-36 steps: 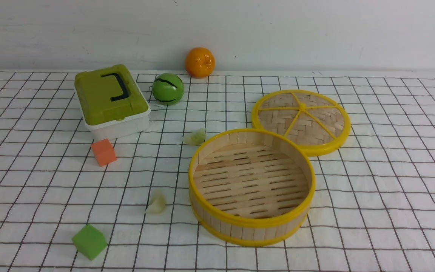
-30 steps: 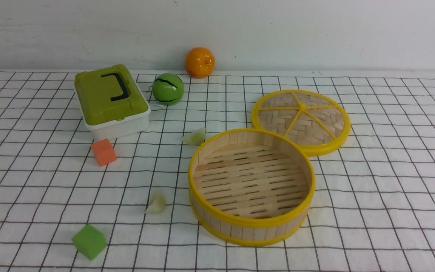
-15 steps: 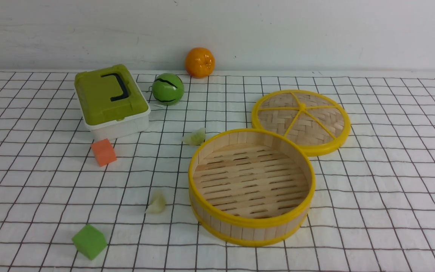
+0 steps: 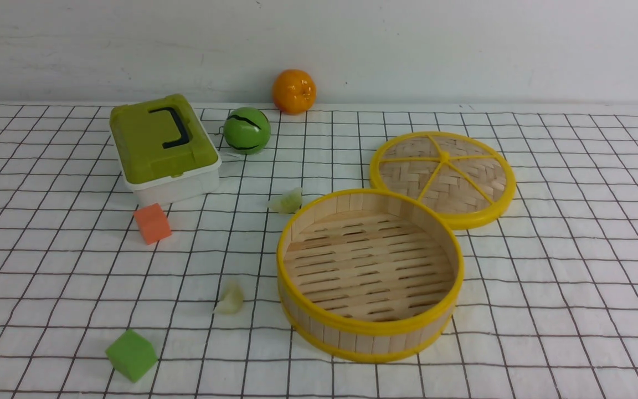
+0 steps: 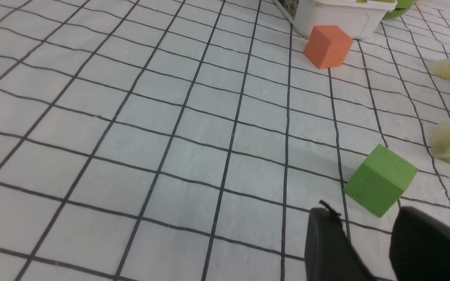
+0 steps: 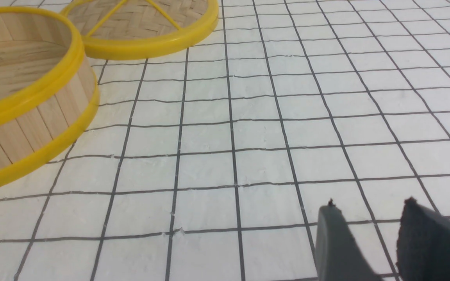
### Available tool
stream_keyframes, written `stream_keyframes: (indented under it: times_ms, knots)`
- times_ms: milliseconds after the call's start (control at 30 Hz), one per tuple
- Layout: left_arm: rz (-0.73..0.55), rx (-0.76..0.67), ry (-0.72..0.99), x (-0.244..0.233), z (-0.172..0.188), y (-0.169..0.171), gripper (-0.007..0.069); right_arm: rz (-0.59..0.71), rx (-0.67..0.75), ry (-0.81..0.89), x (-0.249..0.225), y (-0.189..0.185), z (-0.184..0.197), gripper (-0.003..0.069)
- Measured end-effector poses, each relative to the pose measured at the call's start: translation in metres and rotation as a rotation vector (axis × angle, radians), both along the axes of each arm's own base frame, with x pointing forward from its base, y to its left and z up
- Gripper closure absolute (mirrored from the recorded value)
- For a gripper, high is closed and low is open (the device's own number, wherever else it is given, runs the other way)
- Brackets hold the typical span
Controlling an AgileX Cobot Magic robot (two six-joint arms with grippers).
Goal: Put the dumplings into the steamer on the table with the white tablecloth.
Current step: 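Reach for and grasp a dumpling on the table with the left gripper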
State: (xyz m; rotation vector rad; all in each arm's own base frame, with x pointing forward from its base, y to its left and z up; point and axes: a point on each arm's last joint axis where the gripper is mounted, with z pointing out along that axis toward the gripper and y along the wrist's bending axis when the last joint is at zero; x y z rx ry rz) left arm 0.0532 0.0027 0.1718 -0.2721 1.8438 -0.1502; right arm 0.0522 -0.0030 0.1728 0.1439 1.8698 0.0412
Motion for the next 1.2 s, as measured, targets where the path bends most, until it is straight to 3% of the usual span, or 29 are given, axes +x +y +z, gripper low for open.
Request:
stream_keyframes:
  times_ms: [133,233,300,333,433,700,800,967,1033,1133,1167,1200]
  knots:
    - [0.001,-0.092,-0.064,0.001,0.005,-0.002,0.0386,0.000,0.000,0.000,0.000,0.000,0.000,0.0419]
    - [0.032,-0.481,-0.149,0.003,0.013,-0.007,0.0386,0.000,0.000,0.000,0.000,0.000,0.000,0.0419]
    - [0.041,-0.595,-0.160,0.003,0.015,-0.008,0.0386,0.000,0.000,0.000,0.000,0.000,0.000,0.0419]
    - [0.060,-0.785,-0.176,0.003,0.017,-0.009,0.0386,0.000,0.000,0.000,0.000,0.000,0.000,0.0419]
    - [0.077,-0.981,-0.182,0.003,0.019,-0.010,0.0386,0.000,0.000,0.000,0.000,0.000,0.000,0.0419]
    - [0.084,-1.130,-0.177,0.003,0.021,-0.012,0.0386,0.000,0.000,0.000,0.000,0.000,0.000,0.0419]
    - [0.027,-1.038,-0.119,0.001,0.025,-0.017,0.0386,0.000,0.000,0.000,0.000,0.000,0.000,0.0419]
    - [-0.177,-0.631,-0.142,-0.017,0.090,-0.027,0.0403,0.000,0.000,0.000,0.000,0.000,0.000,0.0419]
    - [-0.193,-0.550,-0.121,-0.020,0.108,-0.028,0.0426,0.000,0.000,0.000,0.000,0.000,0.000,0.0419]
    - [-0.171,-0.336,0.174,-0.009,0.143,-0.025,0.0529,0.000,0.000,0.000,0.000,0.000,0.000,0.0419]
    - [-0.168,-0.323,0.160,-0.010,0.147,-0.025,0.0536,0.000,0.000,0.000,0.000,0.000,0.000,0.0419]
    - [-0.140,-0.223,0.349,0.004,0.162,-0.020,0.0596,0.000,0.000,0.000,0.000,0.000,0.000,0.0419]
